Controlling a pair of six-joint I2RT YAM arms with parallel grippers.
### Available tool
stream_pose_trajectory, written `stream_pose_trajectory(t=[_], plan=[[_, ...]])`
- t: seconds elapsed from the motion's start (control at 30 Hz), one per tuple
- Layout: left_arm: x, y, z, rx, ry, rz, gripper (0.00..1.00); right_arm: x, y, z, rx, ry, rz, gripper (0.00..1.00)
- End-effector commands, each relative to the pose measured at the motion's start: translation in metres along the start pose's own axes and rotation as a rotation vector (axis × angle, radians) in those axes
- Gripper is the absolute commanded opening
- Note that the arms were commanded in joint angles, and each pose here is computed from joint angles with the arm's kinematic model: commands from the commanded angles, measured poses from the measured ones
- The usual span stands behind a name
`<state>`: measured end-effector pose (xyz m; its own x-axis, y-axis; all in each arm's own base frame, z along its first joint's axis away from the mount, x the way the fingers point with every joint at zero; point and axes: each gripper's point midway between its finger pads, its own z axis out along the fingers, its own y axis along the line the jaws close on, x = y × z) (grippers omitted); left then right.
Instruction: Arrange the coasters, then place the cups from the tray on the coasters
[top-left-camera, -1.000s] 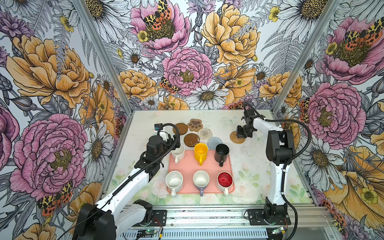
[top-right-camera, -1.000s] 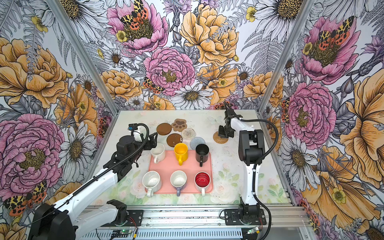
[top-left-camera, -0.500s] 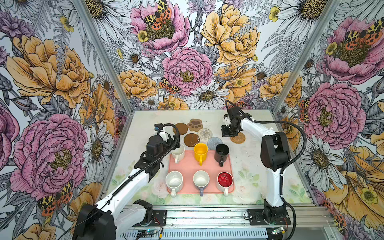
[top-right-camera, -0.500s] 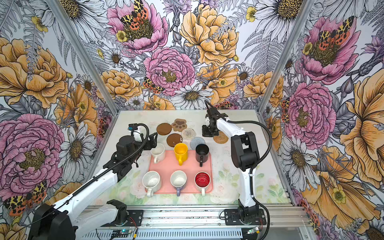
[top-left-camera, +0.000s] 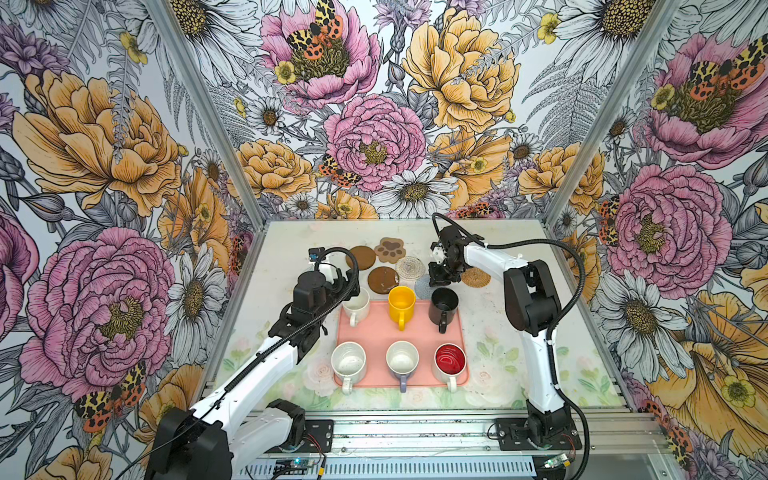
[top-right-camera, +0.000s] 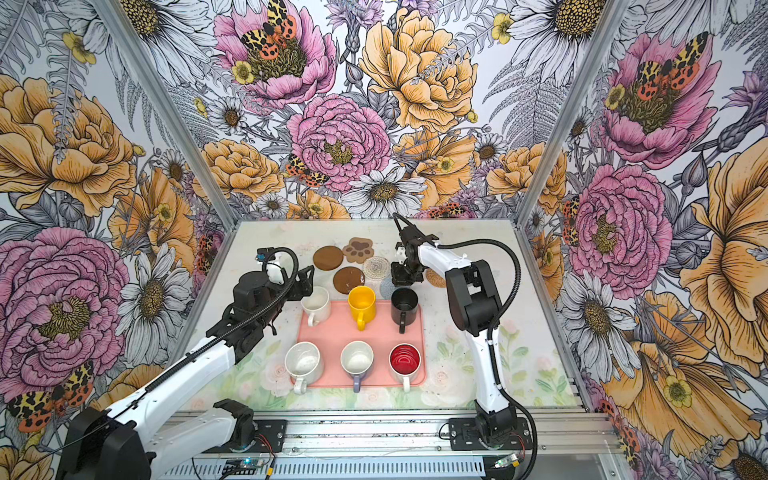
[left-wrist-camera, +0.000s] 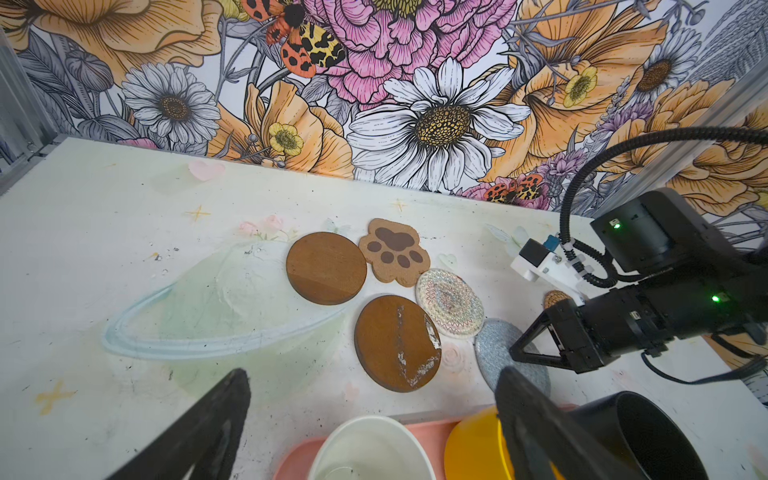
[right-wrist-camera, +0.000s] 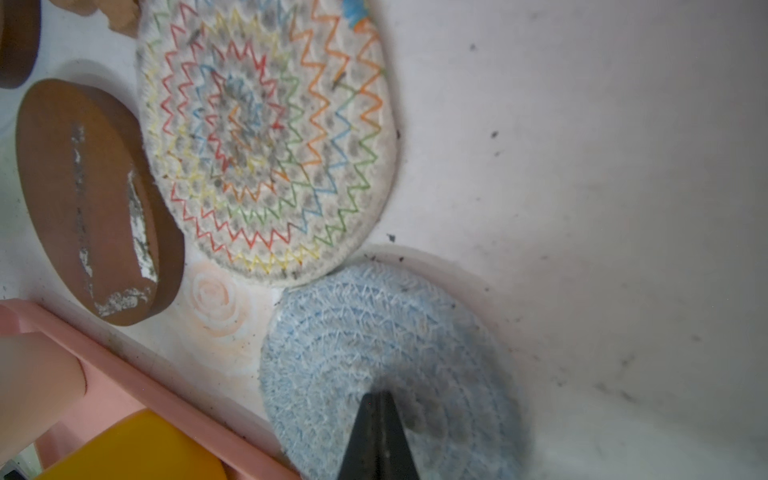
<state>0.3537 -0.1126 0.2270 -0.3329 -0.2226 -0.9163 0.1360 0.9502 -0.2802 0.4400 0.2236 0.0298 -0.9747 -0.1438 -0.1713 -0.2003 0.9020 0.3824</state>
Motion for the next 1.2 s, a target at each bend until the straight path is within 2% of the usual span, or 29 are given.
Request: stream_pose_trajectory(t=[0.0,0.73,1.17], plan=[[-0.003,0.001,-0.004,-0.011,-0.019,0.024,0.94,0.005,-0.003,0.017,0.010,0.040,-0.003,0.00],[-0.004,0.005,-0.008,-0.023,-0.026,0.027,0.94,-0.017,-0.068,-0.004,0.100,-0.003,0.136,0.00],[-0.004,0.007,-0.007,-0.029,-0.024,0.031,0.94,-0.040,-0.077,-0.011,0.078,-0.048,0.144,0.00]])
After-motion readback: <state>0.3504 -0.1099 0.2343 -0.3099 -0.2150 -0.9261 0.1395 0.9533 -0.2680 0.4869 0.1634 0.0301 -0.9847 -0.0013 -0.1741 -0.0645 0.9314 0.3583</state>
